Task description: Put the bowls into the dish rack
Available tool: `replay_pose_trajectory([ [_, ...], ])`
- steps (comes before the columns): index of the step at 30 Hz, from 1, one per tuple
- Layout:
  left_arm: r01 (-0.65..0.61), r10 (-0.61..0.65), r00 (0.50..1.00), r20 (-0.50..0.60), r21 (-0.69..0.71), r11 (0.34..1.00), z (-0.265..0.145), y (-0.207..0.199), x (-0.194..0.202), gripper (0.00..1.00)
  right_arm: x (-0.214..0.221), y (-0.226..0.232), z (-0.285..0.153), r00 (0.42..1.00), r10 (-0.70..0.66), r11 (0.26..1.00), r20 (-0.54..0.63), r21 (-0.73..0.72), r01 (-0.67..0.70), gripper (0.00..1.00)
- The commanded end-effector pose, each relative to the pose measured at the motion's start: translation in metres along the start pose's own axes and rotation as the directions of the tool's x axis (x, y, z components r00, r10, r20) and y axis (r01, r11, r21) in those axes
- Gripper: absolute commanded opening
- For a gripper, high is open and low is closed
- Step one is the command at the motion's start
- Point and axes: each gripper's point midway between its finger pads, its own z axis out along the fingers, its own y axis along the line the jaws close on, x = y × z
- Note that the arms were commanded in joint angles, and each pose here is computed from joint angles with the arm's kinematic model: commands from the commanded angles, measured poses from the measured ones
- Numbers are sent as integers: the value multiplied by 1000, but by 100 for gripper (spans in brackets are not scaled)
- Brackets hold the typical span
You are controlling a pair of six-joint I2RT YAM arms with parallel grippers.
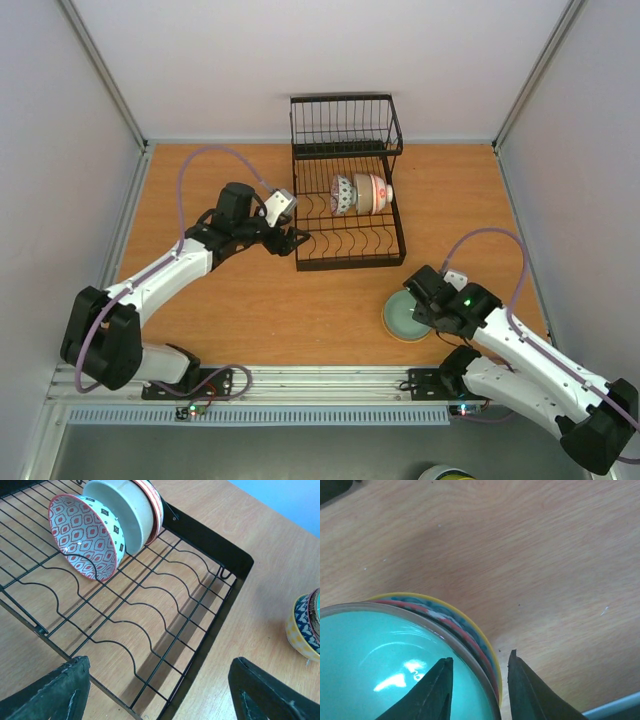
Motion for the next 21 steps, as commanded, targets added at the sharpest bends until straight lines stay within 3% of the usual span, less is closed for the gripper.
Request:
replay_pose_trajectory([
  [1,-38,38,999,32,3,999,2,-1,-12,76,3,2,0,999,37,999,-1,-18,-37,29],
  [12,-35,35,999,23,3,999,5,0,-10,76,-1,-1,-13,999,37,998,26,-48,-36,2],
  [21,-38,38,999,28,8,999,3,-2,-11,76,-15,5,-42,997,14,994,82,-107,-5,1],
])
